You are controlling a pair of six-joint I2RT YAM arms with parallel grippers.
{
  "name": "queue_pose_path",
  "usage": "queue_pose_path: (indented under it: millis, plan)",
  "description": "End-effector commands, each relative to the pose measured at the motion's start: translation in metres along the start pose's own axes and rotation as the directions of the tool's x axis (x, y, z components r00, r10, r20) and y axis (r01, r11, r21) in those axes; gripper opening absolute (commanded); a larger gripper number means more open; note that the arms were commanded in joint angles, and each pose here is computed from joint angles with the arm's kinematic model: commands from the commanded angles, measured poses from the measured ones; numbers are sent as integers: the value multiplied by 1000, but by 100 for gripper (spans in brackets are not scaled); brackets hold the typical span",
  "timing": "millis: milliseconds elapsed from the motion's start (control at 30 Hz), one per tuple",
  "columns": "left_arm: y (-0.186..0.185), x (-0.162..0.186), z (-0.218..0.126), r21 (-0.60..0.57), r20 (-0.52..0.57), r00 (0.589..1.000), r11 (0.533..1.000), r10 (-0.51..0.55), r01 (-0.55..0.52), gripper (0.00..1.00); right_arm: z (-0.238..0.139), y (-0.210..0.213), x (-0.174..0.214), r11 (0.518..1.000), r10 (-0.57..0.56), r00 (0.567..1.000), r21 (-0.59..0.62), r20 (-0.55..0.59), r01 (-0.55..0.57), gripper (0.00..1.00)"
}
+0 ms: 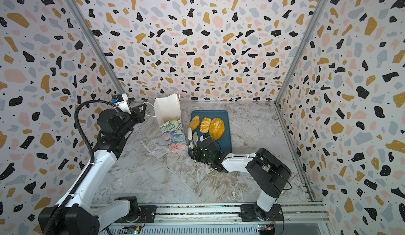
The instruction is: Place the fake bread into the paper bag
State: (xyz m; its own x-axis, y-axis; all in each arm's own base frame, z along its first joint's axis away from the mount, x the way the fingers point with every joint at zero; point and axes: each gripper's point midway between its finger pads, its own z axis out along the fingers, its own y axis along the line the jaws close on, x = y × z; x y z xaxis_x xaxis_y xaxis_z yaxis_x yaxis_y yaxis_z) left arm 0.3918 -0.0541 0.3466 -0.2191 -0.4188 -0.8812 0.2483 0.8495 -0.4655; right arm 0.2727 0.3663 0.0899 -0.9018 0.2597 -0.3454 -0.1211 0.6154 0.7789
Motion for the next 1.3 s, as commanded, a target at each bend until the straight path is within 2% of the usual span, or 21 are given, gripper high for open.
queue_pose_path:
  millis: [0, 467, 1000, 1167, 1267]
  plan:
    - [-16, -20, -7, 39, 62, 998, 999, 33, -35, 0, 1, 23, -18, 997, 24, 999, -77, 37, -21, 41]
    - [-16, -19, -6, 45, 58, 998, 999, 27, -30, 0, 19, 12, -50, 995, 84, 995, -55, 53, -81, 40]
    - [-18, -20, -6, 54, 63, 998, 998, 22, -25, 0, 43, 5, -61, 995, 92, 996, -35, 14, -91, 39]
    - [-18, -21, -7, 54, 65, 998, 998, 25, -29, 0, 43, -2, -64, 994, 108, 994, -31, 13, -107, 33]
    - [-18, -21, -8, 50, 67, 997, 998, 29, -32, 0, 42, -6, -63, 993, 111, 994, -30, 11, -110, 27]
